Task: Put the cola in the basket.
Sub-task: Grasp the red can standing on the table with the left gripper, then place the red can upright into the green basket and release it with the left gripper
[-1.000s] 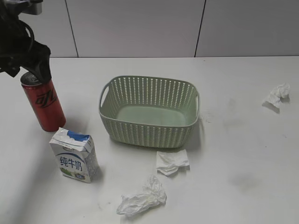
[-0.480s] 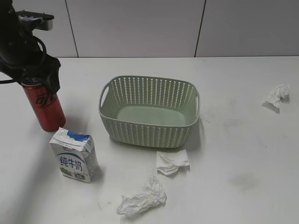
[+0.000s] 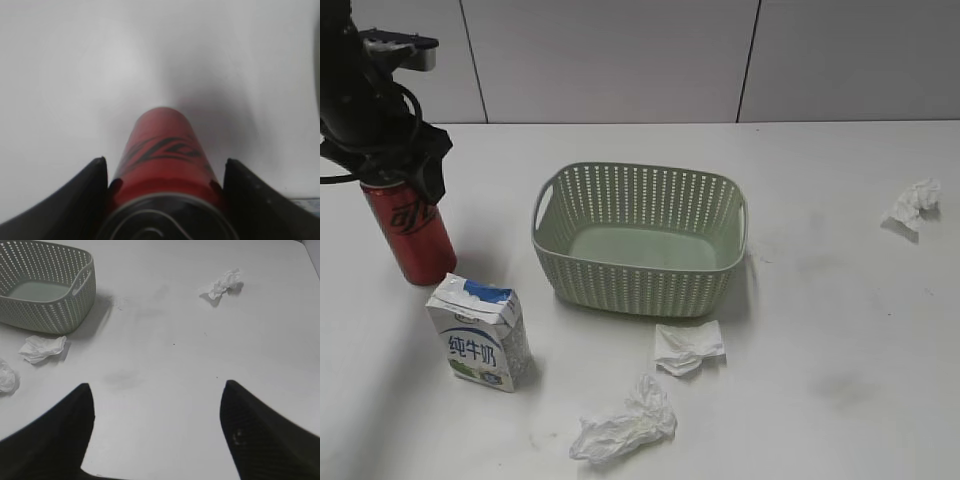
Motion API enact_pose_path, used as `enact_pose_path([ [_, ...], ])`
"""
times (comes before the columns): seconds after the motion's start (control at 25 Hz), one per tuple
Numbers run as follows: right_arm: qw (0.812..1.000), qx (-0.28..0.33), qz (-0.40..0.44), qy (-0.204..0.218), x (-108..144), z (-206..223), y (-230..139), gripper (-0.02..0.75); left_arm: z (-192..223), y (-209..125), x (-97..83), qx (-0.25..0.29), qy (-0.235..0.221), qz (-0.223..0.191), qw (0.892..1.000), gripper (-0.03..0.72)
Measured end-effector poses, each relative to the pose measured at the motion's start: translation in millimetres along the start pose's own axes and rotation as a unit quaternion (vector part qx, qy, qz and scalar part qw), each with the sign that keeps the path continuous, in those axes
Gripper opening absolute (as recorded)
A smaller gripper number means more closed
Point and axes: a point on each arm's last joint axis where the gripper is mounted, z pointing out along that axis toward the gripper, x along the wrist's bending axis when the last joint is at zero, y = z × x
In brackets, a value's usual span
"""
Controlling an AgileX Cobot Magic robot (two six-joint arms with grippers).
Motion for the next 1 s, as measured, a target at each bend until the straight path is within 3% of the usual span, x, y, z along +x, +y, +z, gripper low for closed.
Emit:
enact_pose_path([
  [0.48, 1.0, 0.0, 0.0, 0.0, 0.0, 0.0, 0.0, 0.589, -0.5, -1.0, -0.1, 0.006, 0.0, 0.001, 1.0, 0.528],
  [0.68, 1.0, 0.0, 0.0, 0.0, 0.0, 0.0, 0.0, 0.589, -12.7, 2.1, -0.2, 0.042, 0.001, 0.011, 0.999, 0.528],
  [1.0, 1.0, 0.0, 0.0, 0.0, 0.0, 0.0, 0.0, 0.589, -62.1, 33.8, -9.1, -0.048, -0.004, 0.022, 0.999, 0.528],
])
